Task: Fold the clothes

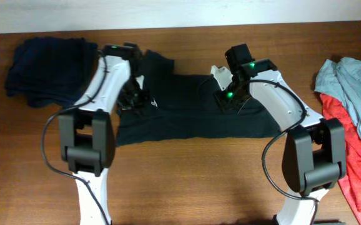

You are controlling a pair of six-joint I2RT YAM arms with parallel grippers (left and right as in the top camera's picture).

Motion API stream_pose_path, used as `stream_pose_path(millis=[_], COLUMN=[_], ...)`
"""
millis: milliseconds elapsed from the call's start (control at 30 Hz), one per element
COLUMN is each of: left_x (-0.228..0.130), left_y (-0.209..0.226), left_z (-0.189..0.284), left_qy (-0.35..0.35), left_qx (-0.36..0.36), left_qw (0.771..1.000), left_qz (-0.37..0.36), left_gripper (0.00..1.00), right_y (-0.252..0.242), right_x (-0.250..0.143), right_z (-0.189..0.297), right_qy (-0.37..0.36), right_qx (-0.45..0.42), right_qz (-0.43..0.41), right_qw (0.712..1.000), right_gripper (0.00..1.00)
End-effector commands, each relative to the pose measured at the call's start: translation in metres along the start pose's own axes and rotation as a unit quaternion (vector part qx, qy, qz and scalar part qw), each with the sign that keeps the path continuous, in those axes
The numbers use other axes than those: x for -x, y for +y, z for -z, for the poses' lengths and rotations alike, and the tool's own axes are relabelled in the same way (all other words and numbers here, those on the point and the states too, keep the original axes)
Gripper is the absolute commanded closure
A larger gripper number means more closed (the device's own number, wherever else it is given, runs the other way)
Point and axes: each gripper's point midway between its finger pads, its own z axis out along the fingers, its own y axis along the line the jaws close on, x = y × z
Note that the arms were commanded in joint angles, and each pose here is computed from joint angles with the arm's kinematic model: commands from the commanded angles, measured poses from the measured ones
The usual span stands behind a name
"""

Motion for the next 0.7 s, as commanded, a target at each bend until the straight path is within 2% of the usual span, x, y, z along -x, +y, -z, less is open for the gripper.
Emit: stream_pose_path(millis=[0, 167, 400, 667], left_x=[-0.008, -0.011, -0.016, -0.005], left_y=[-0.004, -0.022, -0.007, -0.005], left_z=[-0.007, -0.026, -0.059, -0.065], left_qy=[-0.004, -0.013, -0.007, -0.03], left_qx=[0.059, 0.069, 0.097, 0.087], left_qw=[0.998, 0.996, 0.995, 0.996], left_qz=[-0.032, -0.053, -0.029, 0.009], left_gripper=[1.0, 1.0, 1.0, 1.0], right_y=[-0.005, -0.006, -0.006, -0.001], right_x=[-0.002, -0.007, -0.019, -0.031], right_z=[-0.011, -0.02, -0.03, -0.03], right_qy=[0.012, 0.025, 0.055, 0.078], right_qx=[-0.003, 0.001, 0.01, 0.024], right_qz=[0.023, 0.045, 0.042, 0.063], right_qw=[1.0, 0.999, 0.998, 0.995], right_gripper=[0.96, 0.96, 0.96, 0.96])
